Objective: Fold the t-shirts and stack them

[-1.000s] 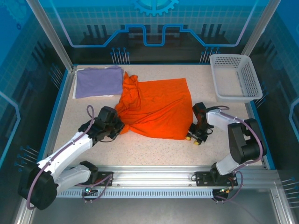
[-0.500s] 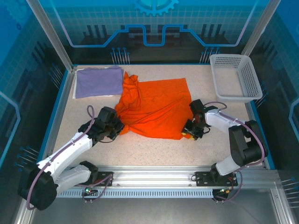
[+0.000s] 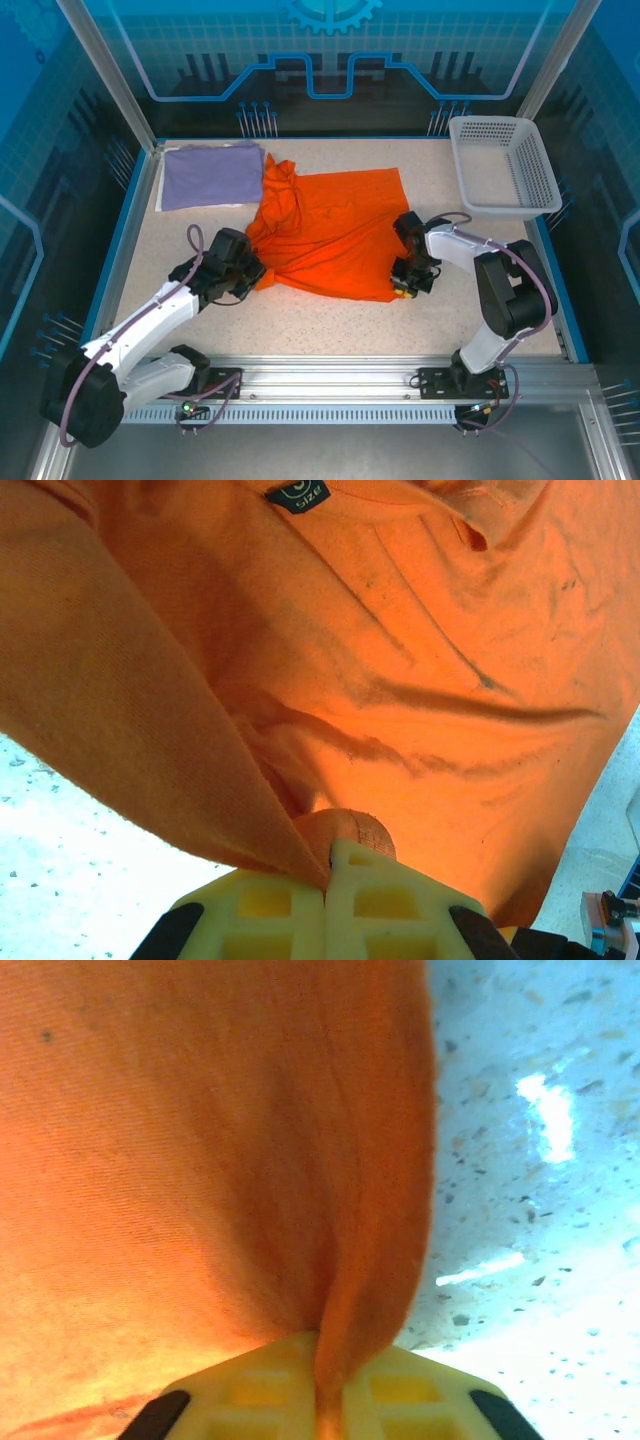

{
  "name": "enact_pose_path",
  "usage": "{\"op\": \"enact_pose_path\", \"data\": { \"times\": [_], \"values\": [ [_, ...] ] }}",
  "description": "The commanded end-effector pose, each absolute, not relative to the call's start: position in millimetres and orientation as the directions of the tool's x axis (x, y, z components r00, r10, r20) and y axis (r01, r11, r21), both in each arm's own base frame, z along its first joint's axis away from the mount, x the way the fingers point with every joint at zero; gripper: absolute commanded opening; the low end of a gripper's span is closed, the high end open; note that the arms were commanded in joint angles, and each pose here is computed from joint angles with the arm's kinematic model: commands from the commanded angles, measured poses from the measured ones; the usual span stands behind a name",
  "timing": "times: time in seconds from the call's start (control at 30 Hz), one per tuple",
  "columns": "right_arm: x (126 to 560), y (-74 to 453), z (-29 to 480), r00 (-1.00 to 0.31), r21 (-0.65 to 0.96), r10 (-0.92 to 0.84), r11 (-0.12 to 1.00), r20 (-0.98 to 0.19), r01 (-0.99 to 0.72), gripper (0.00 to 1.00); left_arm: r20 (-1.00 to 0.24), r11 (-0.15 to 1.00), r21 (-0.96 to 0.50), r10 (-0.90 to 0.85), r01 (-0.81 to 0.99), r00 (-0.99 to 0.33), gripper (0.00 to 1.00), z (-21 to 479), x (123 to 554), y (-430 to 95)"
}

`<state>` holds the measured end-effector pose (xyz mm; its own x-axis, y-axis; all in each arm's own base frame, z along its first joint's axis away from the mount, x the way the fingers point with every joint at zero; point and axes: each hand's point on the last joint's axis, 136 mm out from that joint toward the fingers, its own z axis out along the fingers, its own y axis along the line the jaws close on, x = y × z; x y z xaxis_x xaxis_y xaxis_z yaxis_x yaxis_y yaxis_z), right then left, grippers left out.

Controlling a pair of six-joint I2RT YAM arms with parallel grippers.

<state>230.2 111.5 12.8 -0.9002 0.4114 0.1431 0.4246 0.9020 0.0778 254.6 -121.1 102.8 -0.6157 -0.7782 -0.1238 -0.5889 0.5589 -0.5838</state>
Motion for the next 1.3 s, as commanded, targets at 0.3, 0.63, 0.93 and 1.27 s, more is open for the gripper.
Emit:
{"op": "enact_pose_path", "data": {
  "times": [0.3, 0.63, 0.93, 1.27],
  "values": [
    [300.1, 102.6, 192.5, -0.901, 0.439, 0.402, 0.847, -0.163, 0.299, 0.00, -0.447, 0.719, -0.579, -0.675, -0.385, -0.587, 0.00, 275.7, 277.5, -72.7],
    [317.3, 84.3, 417.8, -0.611, 0.598, 0.428, 0.796, -0.666, -0.095, 0.00, -0.733, 0.787, -0.613, -0.599, -0.070, -0.321, 0.00, 498.4, 282.8, -42.8],
    [253.8, 70.5, 546.4, -0.238, 0.499, 0.442, 0.807, -0.865, -0.317, 0.00, -0.848, 0.821, -0.517, -0.530, 0.244, -0.012, 0.00, 636.9, 230.1, -46.1],
    [222.8, 61.9, 591.2, -0.091, 0.451, 0.449, 0.823, -0.889, -0.346, 0.00, -0.872, 0.851, -0.398, -0.467, 0.341, 0.148, 0.00, 687.4, 208.9, -48.3]
  ]
}}
